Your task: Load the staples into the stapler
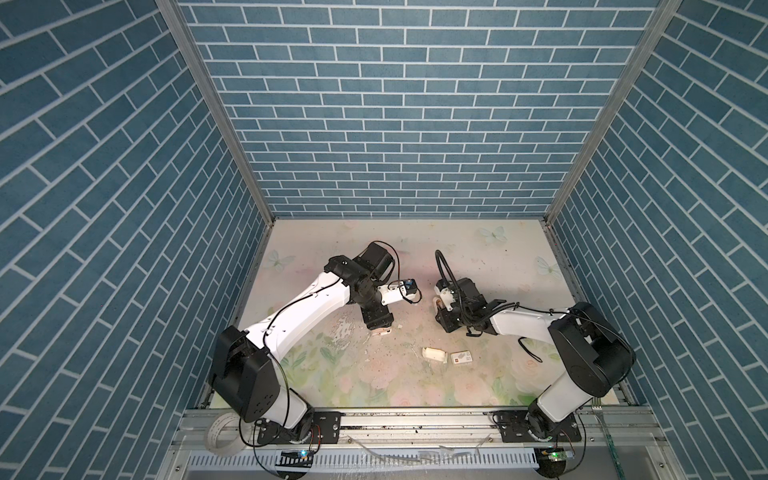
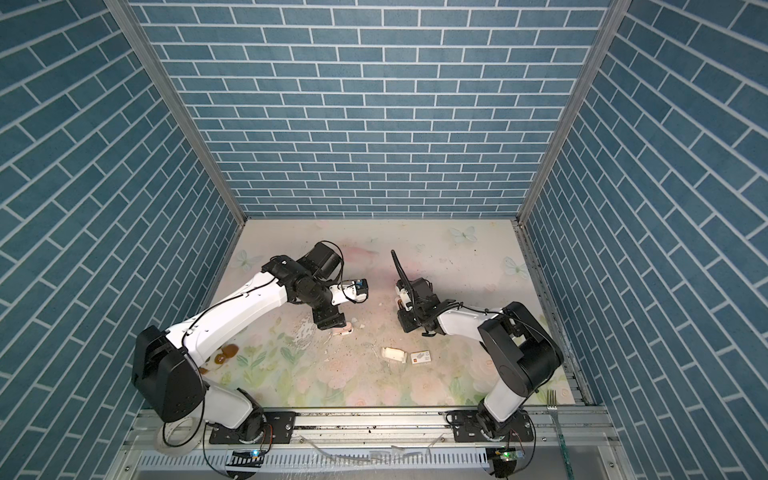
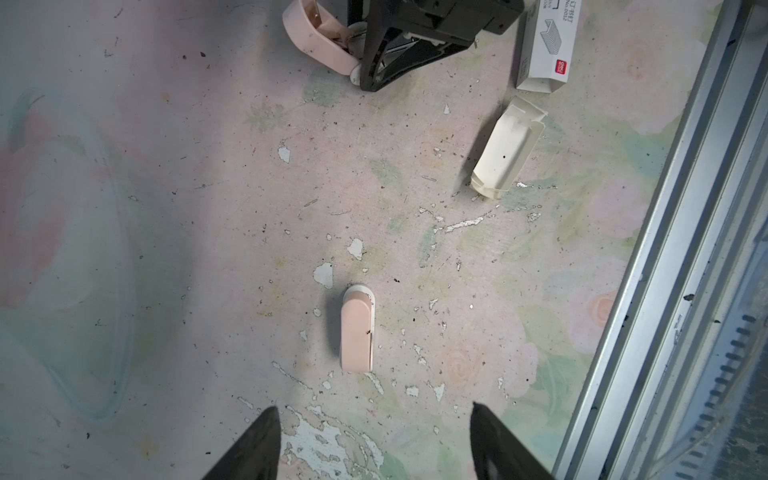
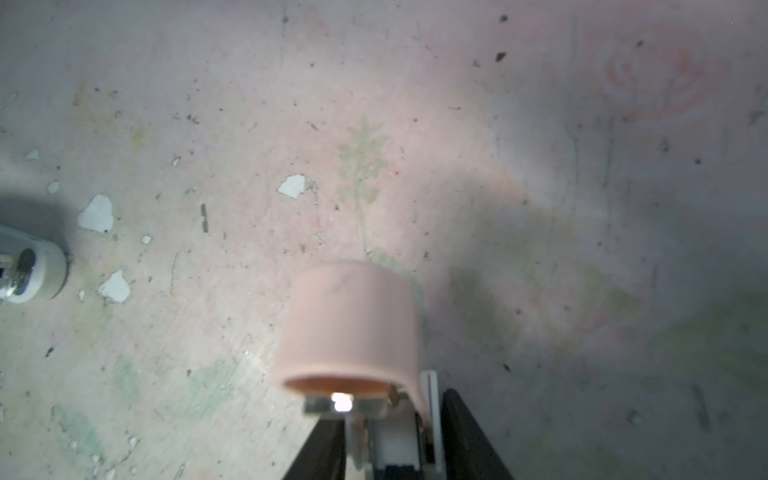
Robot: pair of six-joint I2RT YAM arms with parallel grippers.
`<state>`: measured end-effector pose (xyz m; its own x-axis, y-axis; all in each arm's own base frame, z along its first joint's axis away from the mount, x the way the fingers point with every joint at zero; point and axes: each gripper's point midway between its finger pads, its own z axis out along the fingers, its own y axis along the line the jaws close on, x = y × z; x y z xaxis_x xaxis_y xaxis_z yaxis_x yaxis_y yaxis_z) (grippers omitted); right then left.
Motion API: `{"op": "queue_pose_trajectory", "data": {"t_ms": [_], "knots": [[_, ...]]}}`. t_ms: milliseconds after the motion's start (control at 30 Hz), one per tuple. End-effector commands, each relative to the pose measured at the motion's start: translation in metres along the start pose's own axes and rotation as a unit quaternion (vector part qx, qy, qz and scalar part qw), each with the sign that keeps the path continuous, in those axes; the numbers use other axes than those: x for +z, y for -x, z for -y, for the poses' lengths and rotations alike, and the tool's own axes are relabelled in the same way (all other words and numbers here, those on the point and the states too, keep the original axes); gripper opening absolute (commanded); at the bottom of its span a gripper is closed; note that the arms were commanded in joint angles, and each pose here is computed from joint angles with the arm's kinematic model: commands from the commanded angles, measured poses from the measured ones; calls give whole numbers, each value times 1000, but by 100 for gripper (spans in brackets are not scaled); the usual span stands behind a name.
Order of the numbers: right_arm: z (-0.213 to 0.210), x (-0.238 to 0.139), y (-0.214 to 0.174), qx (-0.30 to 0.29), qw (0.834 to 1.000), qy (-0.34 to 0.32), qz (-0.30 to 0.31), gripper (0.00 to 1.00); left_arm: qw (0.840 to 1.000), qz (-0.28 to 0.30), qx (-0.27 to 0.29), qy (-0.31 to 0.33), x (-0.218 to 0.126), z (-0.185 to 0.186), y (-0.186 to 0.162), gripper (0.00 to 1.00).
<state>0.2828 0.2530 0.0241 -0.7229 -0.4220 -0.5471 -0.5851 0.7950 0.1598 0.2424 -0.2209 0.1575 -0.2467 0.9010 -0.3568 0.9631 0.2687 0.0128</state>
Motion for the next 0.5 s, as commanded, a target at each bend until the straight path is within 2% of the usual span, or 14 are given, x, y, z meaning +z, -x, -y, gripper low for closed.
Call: {"op": "queue_pose_trajectory", "data": {"t_ms": [0, 200, 467], "knots": [[-3, 5, -7, -35, 999, -19, -27, 43, 1000, 1, -6, -2, 1, 2, -5, 74], [-2, 7, -11, -42, 998, -42, -33, 49, 1000, 1, -7, -9, 5, 3, -5, 73], [0, -20, 5, -28, 998, -58, 2, 54, 1000, 6, -3, -15, 7, 4, -2, 73]]}}
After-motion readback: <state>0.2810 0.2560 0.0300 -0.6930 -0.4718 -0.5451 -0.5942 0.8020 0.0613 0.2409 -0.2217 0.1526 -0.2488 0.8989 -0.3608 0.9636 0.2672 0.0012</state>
